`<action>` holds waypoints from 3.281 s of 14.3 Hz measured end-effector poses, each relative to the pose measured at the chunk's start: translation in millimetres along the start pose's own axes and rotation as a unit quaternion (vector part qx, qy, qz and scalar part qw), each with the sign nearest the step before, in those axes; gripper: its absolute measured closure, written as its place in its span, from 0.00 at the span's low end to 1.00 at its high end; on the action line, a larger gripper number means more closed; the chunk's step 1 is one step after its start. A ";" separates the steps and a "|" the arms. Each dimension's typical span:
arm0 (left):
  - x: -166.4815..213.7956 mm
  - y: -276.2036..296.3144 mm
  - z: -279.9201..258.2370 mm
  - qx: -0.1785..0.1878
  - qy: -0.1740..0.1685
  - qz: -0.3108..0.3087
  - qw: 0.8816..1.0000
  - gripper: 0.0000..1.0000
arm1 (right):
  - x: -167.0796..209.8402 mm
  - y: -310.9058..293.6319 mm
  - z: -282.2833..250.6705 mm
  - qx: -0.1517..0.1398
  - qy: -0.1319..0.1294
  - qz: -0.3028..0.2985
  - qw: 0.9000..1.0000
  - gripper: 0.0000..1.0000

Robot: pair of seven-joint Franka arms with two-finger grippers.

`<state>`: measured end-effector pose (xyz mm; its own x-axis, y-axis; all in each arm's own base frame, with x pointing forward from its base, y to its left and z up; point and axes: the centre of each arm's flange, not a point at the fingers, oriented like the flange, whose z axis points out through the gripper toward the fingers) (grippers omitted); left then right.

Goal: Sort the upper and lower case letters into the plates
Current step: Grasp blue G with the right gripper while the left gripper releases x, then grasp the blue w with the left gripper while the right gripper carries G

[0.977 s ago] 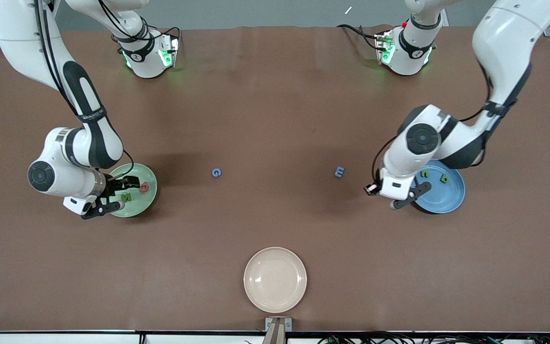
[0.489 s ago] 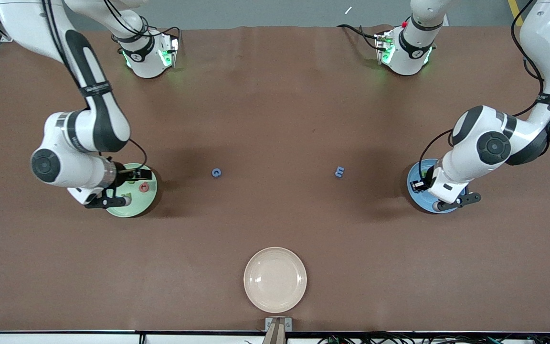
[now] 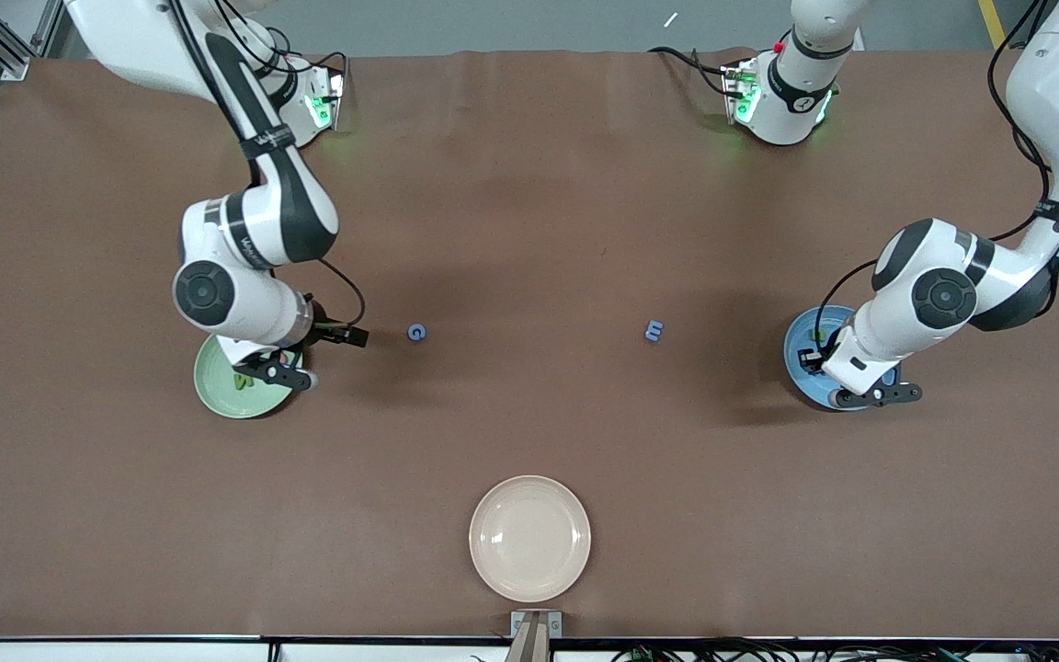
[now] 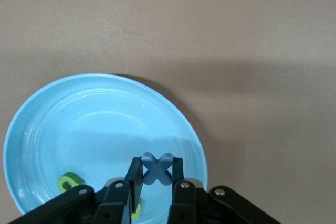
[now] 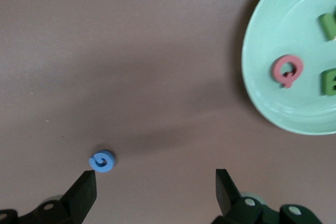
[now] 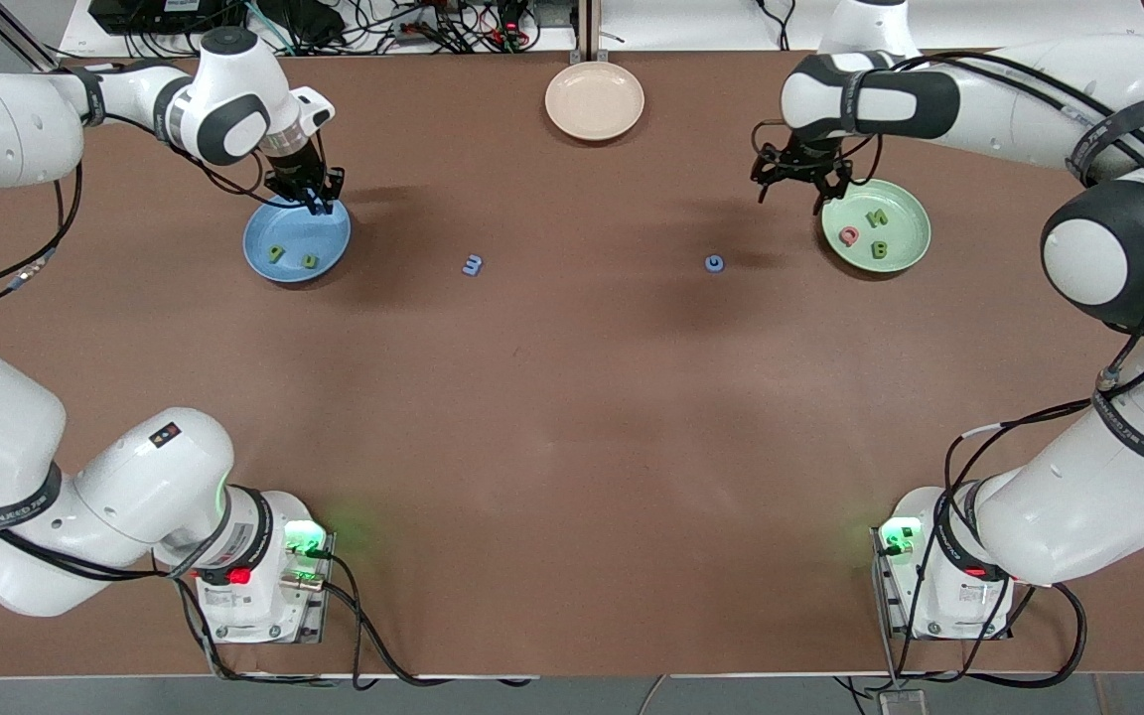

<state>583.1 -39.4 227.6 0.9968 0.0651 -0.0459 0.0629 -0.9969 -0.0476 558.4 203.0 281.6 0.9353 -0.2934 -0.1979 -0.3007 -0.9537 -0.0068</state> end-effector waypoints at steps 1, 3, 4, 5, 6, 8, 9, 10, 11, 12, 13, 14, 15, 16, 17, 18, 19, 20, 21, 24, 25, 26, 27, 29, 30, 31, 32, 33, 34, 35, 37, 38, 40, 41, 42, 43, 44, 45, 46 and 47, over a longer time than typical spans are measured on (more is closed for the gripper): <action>0.3 -3.9 5.0 0.002 -0.001 0.000 1.000 0.74 | -7.3 -9.6 5.3 0.003 0.010 0.010 1.000 0.00; 1.4 -12.0 14.8 0.002 -0.002 -0.001 1.000 0.74 | -22.2 -27.9 19.0 0.013 0.033 0.027 0.999 0.00; 1.5 -15.5 18.9 0.002 -0.004 -0.002 1.000 0.74 | -29.9 -37.9 25.9 0.019 0.045 0.035 0.998 0.00; 1.8 -17.7 21.9 0.002 -0.005 0.000 1.000 0.74 | -37.1 -47.0 34.1 0.024 0.054 0.040 0.997 0.00; 2.5 -18.3 23.8 0.002 -0.002 0.003 1.000 0.74 | -42.6 -54.6 43.7 0.027 0.061 0.045 0.997 0.00; 3.4 -18.3 27.5 0.001 0.002 0.007 1.000 0.74 | -47.1 -64.8 63.0 0.031 0.073 0.047 0.996 0.00; 3.6 -19.8 29.7 0.001 0.002 0.007 1.000 0.74 | -47.9 -68.3 73.1 0.031 0.078 0.046 0.995 0.00; 3.8 -21.3 31.7 0.000 0.002 0.006 1.000 0.74 | -49.2 -71.4 83.0 0.031 0.080 0.046 0.995 0.00; 3.8 -21.8 33.0 -0.001 0.001 0.005 1.000 0.74 | -51.0 -74.2 92.1 0.030 0.082 0.045 0.995 0.00; 3.8 -21.8 33.6 -0.002 0.001 0.005 1.000 0.74 | -52.7 -76.2 99.6 0.028 0.082 0.043 0.995 0.00; 3.9 -21.7 33.8 -0.002 0.001 0.006 1.000 0.74 | -54.7 -78.0 104.9 0.026 0.081 0.042 0.995 0.00; 3.9 -21.6 33.8 -0.002 0.001 0.006 1.000 0.74 | -57.2 -79.8 109.7 0.023 0.080 0.042 0.996 0.00; 3.9 -21.6 33.8 -0.002 0.002 0.006 1.000 0.74 | -60.3 -81.5 113.7 0.020 0.078 0.041 0.996 0.00; 4.0 -21.6 33.7 -0.002 0.002 0.006 1.000 0.74 | -63.1 -82.0 117.4 0.018 0.077 0.040 0.996 0.00; 4.0 -21.6 33.7 -0.002 0.002 0.006 1.000 0.68 | -64.8 -81.1 120.8 0.018 0.079 0.040 0.996 0.00; 4.2 -21.7 33.5 -0.002 0.002 0.006 1.000 0.67 | -66.5 -78.7 124.7 0.018 0.080 0.040 0.996 0.00; 4.6 -21.9 33.2 -0.002 0.003 0.006 1.000 0.64 | -67.6 -76.0 128.3 0.017 0.081 0.040 0.996 0.01; 5.5 -22.2 32.4 -0.002 0.004 0.005 1.000 0.55 | -68.1 -73.9 130.7 0.017 0.082 0.041 0.996 0.01; 6.8 -22.6 31.0 -0.002 0.006 0.005 1.000 0.46 | -68.4 -72.5 132.0 0.016 0.082 0.041 0.996 0.04; 11.6 -13.5 17.0 -0.007 0.019 0.010 1.000 0.17 | -67.8 -71.8 131.7 0.016 0.082 0.042 0.996 0.07; 12.9 -7.3 8.3 -0.009 0.025 0.014 1.000 0.05 | -67.5 -71.6 131.3 0.016 0.083 0.042 0.996 0.09; 13.2 -0.2 -1.1 -0.010 0.030 0.017 0.999 0.00 | -67.4 -71.5 131.2 0.016 0.083 0.043 0.996 0.10; 12.1 8.8 -10.9 -0.010 0.029 0.018 0.999 0.00 | -67.3 -71.7 129.8 0.017 0.084 0.043 0.995 0.15; 8.6 30.4 -30.4 -0.015 0.029 0.010 0.999 0.00 | -67.2 -71.9 128.3 0.018 0.084 0.043 0.995 0.22; 6.4 41.8 -38.6 -0.020 0.031 0.001 0.999 0.00 | -67.1 -71.8 127.9 0.019 0.085 0.043 0.995 0.22; 3.8 54.0 -45.8 -0.025 0.034 -0.011 0.999 0.00 | -67.0 -72.1 126.9 0.019 0.085 0.043 0.995 0.28; 0.3 68.2 -51.4 -0.030 0.037 -0.025 0.999 0.00 | -67.0 -72.7 125.0 0.021 0.086 0.042 0.995 0.37; -4.0 83.8 -54.5 -0.033 0.037 -0.042 0.998 0.00 | -67.0 -73.1 123.5 0.022 0.087 0.042 0.995 0.47; -9.2 100.9 -55.5 -0.034 0.036 -0.062 0.997 0.00 | -66.9 -73.6 121.7 0.023 0.088 0.042 0.995 0.59; -15.5 119.3 -55.7 -0.036 0.034 -0.088 0.995 0.00 | -67.2 -73.6 118.6 0.023 0.087 0.042 0.995 0.62; -31.0 157.4 -55.2 -0.038 0.029 -0.152 0.987 0.00 | -67.1 -72.9 119.7 0.023 0.087 0.043 0.995 0.64; -38.9 175.3 -54.4 -0.039 0.025 -0.188 0.981 0.00 | -67.1 -72.9 119.7 0.023 0.087 0.043 0.995 0.64; -51.7 204.3 -51.8 -0.042 0.016 -0.275 0.960 0.00 | -66.9 -72.8 119.6 0.023 0.087 0.043 0.995 0.64; -54.7 212.1 -49.9 -0.043 0.008 -0.319 0.947 0.00 | -66.1 -72.4 119.2 0.023 0.087 0.043 0.995 0.64; -56.0 216.1 -47.1 -0.042 0.001 -0.357 0.933 0.00 | -64.0 -70.8 118.5 0.022 0.087 0.045 0.995 0.64; -56.7 217.9 -43.8 -0.040 -0.004 -0.391 0.919 0.00 | -59.9 -68.0 116.6 0.018 0.084 0.050 0.995 0.64; -57.7 219.8 -40.2 -0.038 -0.008 -0.419 0.907 0.00 | -53.1 -65.8 111.1 0.013 0.078 0.053 0.995 0.64; -59.4 222.3 -35.8 -0.035 -0.012 -0.442 0.896 0.00 | -44.0 -63.8 101.9 0.007 0.070 0.050 0.996 0.64; -62.3 226.8 -30.2 -0.031 -0.016 -0.458 0.888 0.00 | -32.2 -59.1 88.8 0.002 0.061 0.045 0.997 0.64; -66.9 233.6 -23.4 -0.025 -0.018 -0.470 0.882 0.00 | -18.9 -49.6 73.3 -0.001 0.052 0.038 0.998 0.64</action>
<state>532.3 -277.6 242.9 0.5007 0.8647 -0.0413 0.8640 -0.5021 -0.0382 541.9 260.7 213.8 0.9245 -0.3694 -0.0941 -0.3705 -0.9288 0.0062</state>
